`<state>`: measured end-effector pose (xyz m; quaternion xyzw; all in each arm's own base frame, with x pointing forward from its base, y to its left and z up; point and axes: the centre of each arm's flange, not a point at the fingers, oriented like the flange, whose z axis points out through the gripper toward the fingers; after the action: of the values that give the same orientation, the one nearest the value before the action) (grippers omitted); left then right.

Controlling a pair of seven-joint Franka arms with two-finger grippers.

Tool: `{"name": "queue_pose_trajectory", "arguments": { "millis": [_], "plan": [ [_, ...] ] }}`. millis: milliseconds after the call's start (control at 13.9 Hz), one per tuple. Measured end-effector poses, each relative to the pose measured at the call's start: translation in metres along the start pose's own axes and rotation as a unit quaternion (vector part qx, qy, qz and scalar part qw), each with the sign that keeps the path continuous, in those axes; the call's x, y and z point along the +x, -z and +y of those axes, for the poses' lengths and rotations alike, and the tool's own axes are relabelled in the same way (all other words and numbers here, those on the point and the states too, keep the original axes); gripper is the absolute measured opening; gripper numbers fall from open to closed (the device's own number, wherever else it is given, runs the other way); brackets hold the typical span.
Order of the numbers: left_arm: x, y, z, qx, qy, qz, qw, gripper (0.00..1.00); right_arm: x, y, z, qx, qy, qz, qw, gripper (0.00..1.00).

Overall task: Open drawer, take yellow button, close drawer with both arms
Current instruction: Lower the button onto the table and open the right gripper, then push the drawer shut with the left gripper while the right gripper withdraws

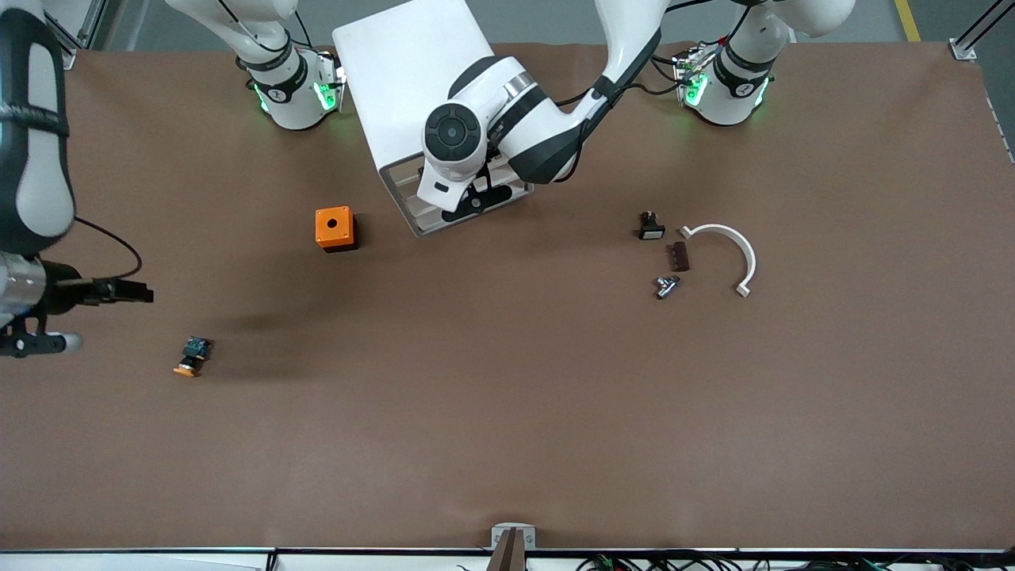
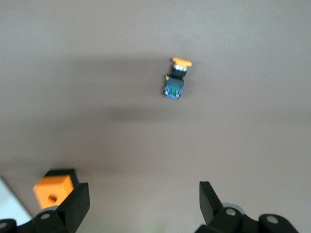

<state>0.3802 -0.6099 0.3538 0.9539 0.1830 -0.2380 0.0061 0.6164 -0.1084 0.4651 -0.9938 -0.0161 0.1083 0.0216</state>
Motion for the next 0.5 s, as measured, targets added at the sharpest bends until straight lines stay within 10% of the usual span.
{"name": "queue_pose_trajectory", "arguments": {
  "millis": [502],
  "plan": [
    [0.013, 0.004, -0.002, -0.007, 0.012, -0.001, 1.000, 1.00, -0.035, 0.062, -0.046, -0.006, -0.008, 0.025, 1.000, 1.00]
  ]
}}
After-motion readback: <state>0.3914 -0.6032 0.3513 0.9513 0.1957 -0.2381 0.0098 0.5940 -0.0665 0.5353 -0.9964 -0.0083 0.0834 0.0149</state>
